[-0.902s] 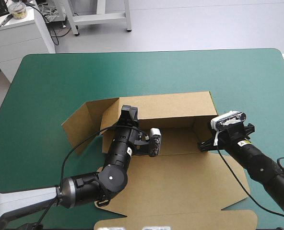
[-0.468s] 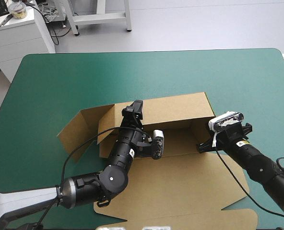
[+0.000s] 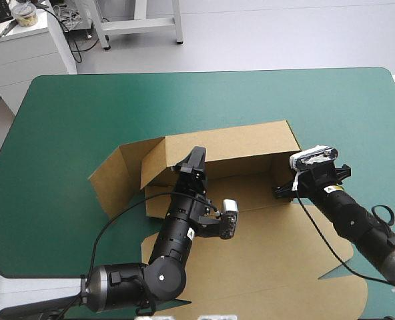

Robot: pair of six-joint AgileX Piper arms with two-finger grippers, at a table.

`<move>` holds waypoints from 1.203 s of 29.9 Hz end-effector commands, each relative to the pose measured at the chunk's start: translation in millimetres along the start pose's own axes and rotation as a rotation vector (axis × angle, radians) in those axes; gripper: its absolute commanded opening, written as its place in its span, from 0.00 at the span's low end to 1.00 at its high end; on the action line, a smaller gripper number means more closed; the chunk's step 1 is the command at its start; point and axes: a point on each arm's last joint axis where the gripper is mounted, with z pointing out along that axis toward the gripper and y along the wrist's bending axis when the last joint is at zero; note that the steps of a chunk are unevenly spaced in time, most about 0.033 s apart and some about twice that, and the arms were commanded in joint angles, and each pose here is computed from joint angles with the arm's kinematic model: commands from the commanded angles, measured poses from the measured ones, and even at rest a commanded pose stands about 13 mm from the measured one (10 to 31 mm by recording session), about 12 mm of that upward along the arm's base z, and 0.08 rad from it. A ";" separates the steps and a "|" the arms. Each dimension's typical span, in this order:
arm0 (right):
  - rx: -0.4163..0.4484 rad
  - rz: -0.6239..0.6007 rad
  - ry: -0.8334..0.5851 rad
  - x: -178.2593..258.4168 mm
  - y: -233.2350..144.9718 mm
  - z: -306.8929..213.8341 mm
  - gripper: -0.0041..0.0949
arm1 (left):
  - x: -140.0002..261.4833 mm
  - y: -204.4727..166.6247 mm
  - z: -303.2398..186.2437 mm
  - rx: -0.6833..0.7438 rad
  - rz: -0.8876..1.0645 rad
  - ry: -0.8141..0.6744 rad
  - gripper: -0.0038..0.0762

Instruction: Fold the box

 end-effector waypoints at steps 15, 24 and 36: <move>0.176 0.044 -0.171 -64.2 -20.6 42.5 0.02 | -19.4 12.1 -33.7 -0.051 -0.053 -0.076 0.77; 0.187 0.049 -0.200 -72.3 -22.1 41.2 0.02 | -17.7 7.4 -33.5 0.000 -0.036 -0.056 0.58; 0.177 0.049 -0.193 -71.7 -21.2 41.5 0.02 | 2.5 31.5 0.8 0.501 -0.149 0.037 0.07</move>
